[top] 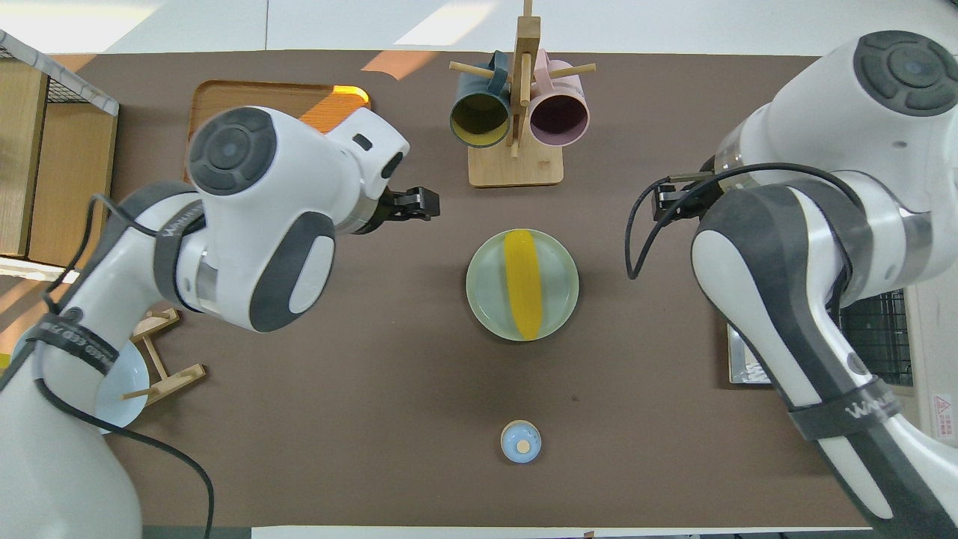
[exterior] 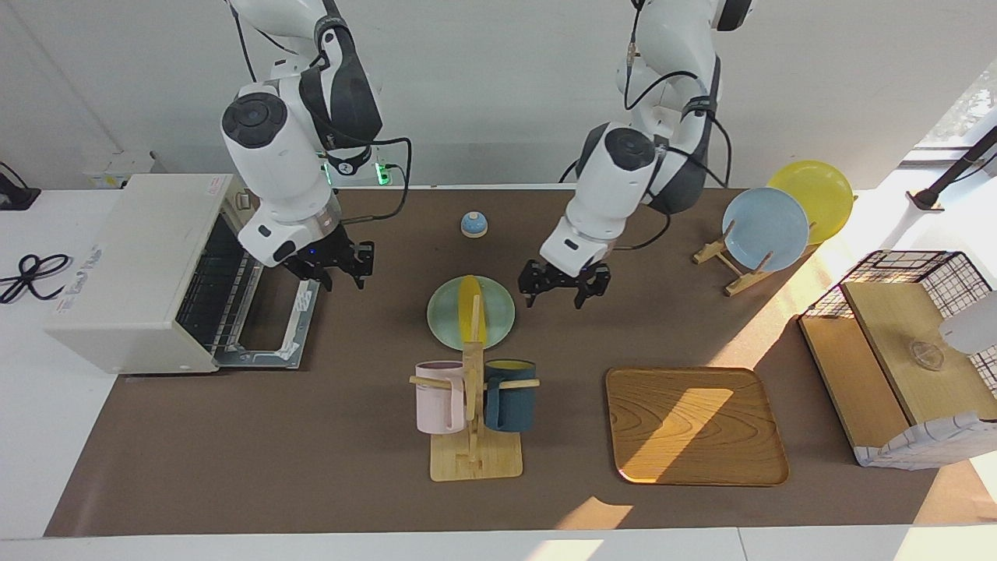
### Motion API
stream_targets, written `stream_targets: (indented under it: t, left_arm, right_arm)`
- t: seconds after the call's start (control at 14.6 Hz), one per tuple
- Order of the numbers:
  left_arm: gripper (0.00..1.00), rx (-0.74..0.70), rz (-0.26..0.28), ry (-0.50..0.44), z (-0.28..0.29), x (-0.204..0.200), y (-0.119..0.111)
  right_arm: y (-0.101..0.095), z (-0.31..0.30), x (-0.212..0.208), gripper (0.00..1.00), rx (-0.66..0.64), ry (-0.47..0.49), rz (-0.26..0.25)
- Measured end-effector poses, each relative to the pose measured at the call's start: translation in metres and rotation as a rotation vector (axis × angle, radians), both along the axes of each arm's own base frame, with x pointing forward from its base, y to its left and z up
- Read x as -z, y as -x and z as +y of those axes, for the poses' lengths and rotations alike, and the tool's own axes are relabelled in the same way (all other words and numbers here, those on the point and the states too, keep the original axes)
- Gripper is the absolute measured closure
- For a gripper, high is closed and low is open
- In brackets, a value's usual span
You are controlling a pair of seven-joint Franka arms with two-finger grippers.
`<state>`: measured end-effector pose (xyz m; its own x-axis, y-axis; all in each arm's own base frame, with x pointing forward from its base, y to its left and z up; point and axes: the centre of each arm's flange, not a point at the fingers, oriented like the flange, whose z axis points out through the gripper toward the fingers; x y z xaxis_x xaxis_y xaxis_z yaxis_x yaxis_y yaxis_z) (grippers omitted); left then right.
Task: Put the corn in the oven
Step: 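Release the corn on the plate while the right gripper reaches it, then grasp the corn on the plate with the right gripper and lift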
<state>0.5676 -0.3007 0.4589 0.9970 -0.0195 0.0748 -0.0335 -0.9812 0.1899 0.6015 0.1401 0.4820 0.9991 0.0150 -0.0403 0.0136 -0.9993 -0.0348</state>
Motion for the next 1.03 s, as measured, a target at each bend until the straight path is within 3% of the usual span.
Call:
stream_targets:
  t: [0.21,0.41,0.68,1.03]
  left_arm:
    - [0.00,0.047,0.006,-0.063,0.084,-0.025,-0.027]
    - [0.00,0.064,0.021,-0.093,0.153,-0.053,-0.037]
    - [0.00,0.054,0.077,-0.138,0.195,-0.100,-0.009]
    - [0.00,0.068,0.118,-0.147,0.195,-0.118,0.011]
  right_arm:
    - [0.008,0.077,0.023,0.54,0.037,-0.013,-0.032]
    - [0.024,0.141,0.045,0.52,0.046,-0.026,-0.054]
    - [0.048,0.229,0.104,0.50,0.039,-0.002,-0.102]
    - [0.048,0.248,0.152,0.42,0.028,-0.020,-0.112]
